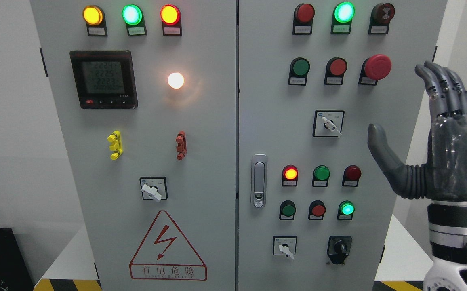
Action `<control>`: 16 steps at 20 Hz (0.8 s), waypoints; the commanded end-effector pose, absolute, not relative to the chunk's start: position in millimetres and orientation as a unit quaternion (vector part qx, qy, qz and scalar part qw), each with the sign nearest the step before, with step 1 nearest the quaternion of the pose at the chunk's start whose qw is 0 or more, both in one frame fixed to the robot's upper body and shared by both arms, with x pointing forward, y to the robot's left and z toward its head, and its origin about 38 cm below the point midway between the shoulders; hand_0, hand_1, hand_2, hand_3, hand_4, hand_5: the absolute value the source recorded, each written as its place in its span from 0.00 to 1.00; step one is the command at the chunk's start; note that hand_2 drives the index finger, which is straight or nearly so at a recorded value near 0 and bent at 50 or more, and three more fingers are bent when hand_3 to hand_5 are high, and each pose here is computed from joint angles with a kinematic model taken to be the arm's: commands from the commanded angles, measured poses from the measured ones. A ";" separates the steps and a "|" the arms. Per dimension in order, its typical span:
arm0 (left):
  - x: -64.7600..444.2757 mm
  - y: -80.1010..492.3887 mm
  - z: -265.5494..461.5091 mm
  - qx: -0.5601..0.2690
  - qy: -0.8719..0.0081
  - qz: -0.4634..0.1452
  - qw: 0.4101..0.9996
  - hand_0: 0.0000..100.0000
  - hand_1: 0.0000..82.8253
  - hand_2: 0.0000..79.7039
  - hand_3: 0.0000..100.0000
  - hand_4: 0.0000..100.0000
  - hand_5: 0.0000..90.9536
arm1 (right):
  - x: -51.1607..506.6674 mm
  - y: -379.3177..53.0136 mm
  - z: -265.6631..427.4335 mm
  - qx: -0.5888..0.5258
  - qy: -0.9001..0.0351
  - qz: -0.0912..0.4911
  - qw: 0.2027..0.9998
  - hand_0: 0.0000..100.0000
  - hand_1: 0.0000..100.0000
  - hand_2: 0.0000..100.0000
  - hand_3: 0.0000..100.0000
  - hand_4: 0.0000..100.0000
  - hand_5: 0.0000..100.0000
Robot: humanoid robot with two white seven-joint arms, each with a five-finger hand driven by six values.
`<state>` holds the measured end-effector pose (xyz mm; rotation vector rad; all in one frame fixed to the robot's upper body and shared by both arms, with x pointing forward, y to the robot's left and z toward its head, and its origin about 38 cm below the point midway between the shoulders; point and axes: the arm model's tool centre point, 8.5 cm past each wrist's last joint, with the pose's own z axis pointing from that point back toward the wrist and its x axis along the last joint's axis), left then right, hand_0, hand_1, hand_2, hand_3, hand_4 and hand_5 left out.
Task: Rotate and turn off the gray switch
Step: 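Move the right hand toward the upper gray rotary switch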
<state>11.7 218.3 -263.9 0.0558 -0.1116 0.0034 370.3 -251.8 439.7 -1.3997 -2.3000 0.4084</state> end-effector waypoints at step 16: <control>26.0 218.4 -263.8 0.028 -0.072 0.016 0.997 0.12 0.47 0.00 0.00 0.00 0.00 | 382.3 -241.3 422.6 -0.481 -0.824 0.138 0.264 0.13 0.35 0.37 0.83 0.94 1.00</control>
